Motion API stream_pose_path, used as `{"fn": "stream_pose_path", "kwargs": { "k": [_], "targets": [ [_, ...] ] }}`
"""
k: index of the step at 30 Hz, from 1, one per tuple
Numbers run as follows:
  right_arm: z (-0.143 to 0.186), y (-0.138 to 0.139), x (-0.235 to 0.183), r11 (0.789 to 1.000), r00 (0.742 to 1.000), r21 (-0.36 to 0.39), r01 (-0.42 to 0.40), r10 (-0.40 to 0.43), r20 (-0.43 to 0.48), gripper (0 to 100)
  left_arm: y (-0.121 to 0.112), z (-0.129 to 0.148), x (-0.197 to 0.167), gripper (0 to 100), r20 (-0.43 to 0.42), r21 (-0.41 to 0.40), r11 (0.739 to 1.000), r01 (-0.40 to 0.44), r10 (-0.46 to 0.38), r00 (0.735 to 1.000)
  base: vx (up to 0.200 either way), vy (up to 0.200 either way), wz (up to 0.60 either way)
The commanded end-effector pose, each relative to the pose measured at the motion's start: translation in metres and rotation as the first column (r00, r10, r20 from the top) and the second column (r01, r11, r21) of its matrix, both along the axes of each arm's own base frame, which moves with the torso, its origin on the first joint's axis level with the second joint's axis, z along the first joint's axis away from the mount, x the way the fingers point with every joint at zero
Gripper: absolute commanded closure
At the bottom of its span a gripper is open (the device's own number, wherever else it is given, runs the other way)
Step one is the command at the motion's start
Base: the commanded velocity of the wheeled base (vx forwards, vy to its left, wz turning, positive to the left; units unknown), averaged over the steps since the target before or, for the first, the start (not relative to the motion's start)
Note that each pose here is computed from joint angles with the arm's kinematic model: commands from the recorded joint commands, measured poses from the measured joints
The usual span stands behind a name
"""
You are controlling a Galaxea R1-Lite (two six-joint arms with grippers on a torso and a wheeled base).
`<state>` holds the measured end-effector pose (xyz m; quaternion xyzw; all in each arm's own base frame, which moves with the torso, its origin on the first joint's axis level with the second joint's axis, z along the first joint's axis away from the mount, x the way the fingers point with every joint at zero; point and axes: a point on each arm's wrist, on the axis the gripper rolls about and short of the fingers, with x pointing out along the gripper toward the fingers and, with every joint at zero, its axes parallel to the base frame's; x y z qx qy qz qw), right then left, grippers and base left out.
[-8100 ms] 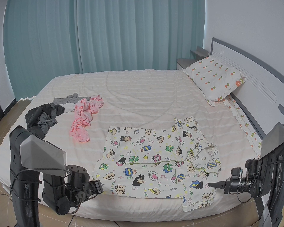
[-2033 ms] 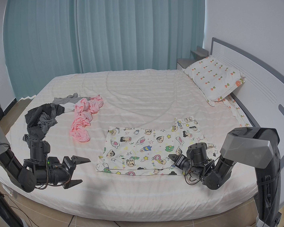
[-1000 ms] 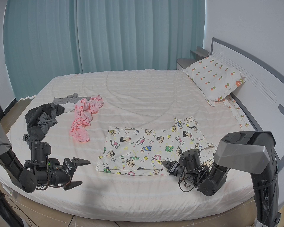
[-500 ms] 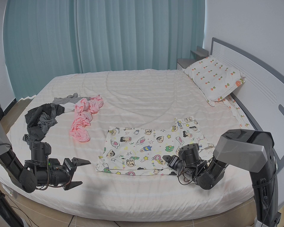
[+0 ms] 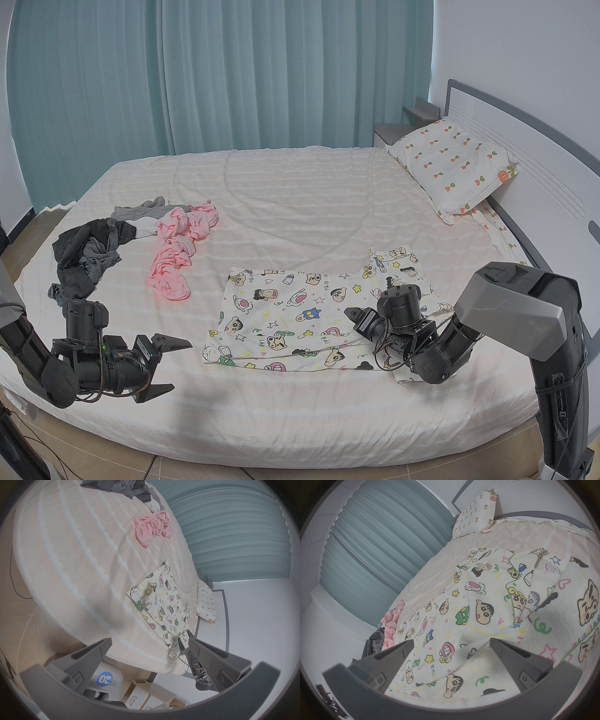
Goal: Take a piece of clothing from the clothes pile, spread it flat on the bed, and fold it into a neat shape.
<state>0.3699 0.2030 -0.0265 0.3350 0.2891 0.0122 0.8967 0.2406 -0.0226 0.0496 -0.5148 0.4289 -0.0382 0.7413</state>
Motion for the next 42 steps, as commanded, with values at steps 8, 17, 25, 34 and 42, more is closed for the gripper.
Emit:
{"fn": "stream_pose_path", "kwargs": {
  "k": [8,17,25,34,42],
  "targets": [
    [-0.002,-0.001,-0.035,0.999,0.997,-0.035,-0.041,0.038,-0.071,0,0.0,-0.001,0.0,0,-0.004,0.0,1.0,0.0,0.0,1.0,0.0,0.0,0.0],
    [-0.022,0.011,-0.023,0.999,0.996,-0.016,-0.038,0.037,-0.087,0,0.0,-0.001,-0.001,0,-0.007,0.0,1.0,0.0,0.0,1.0,0.0,0.0,0.0],
    [-0.015,-0.001,0.012,1.0,0.997,-0.007,0.021,-0.021,-0.074,0,0.0,-0.002,-0.001,0,-0.008,0.001,1.0,0.001,-0.001,1.0,0.0,0.0,0.0],
    [0.015,-0.008,0.038,0.999,0.999,0.031,0.037,-0.036,-0.037,0,-0.001,-0.002,-0.001,0,-0.011,0.001,1.0,0.004,-0.004,1.0,0.0,0.0,0.0],
    [0.022,-0.018,0.059,0.999,0.995,0.048,0.021,-0.016,-0.095,0,-0.001,-0.003,-0.001,0,-0.013,0.002,1.0,0.004,-0.004,1.0,0.0,0.0,0.0]
  ]
}}
